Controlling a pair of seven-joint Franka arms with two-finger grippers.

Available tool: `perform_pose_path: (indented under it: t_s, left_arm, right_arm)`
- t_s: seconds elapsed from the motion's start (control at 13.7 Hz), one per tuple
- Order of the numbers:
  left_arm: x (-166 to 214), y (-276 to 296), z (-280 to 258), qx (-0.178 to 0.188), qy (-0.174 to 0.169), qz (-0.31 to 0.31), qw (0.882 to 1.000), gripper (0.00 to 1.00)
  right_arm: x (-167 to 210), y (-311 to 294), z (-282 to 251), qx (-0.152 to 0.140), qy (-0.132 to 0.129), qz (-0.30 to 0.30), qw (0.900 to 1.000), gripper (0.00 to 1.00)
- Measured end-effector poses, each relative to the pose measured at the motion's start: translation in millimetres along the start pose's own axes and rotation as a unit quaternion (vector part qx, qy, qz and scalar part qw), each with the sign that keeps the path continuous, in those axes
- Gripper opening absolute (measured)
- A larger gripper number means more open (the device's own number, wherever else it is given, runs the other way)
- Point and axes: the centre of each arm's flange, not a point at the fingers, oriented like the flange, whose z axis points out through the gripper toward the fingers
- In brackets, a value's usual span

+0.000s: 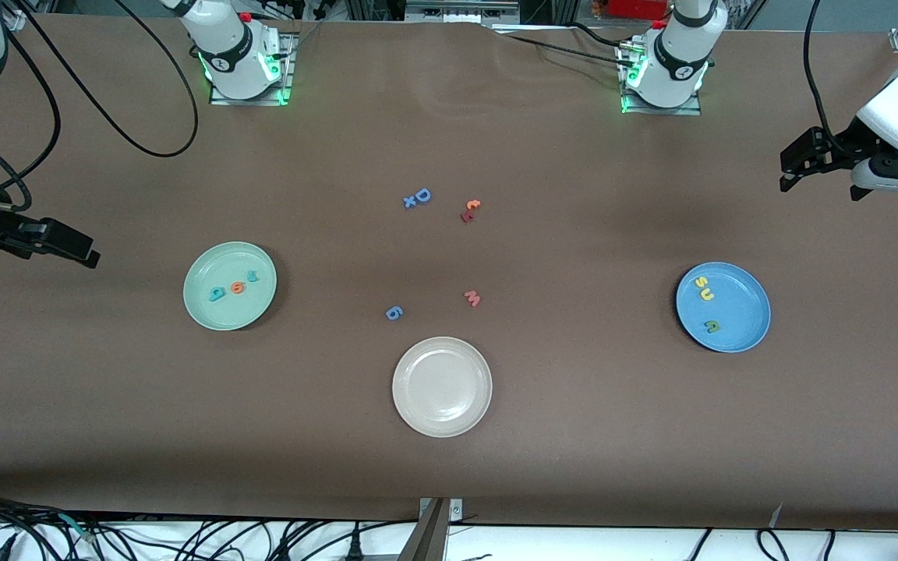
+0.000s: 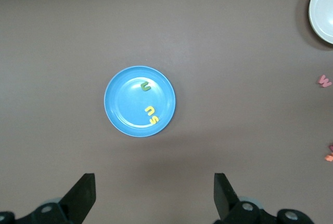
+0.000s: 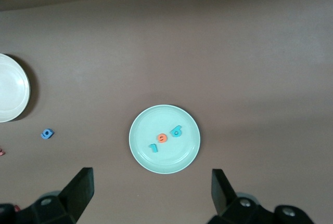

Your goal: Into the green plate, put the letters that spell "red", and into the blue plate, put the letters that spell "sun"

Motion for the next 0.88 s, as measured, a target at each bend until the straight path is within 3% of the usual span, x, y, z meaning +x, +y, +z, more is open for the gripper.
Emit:
perform_pose_path:
  t_s: [0.37,0.88]
  left_arm:
    - [-11,-2,2,-0.006,-0.035,-0.01,0.999,1.0]
    - [-8,-2,-7,-0.007,-0.045,-0.019,0.999,1.0]
  right_arm:
    - [0,0,-2,0.0,0.002,0.0,1.0,1.0]
    - [-2,2,-8,0.001,0.007,0.001,1.0,1.0]
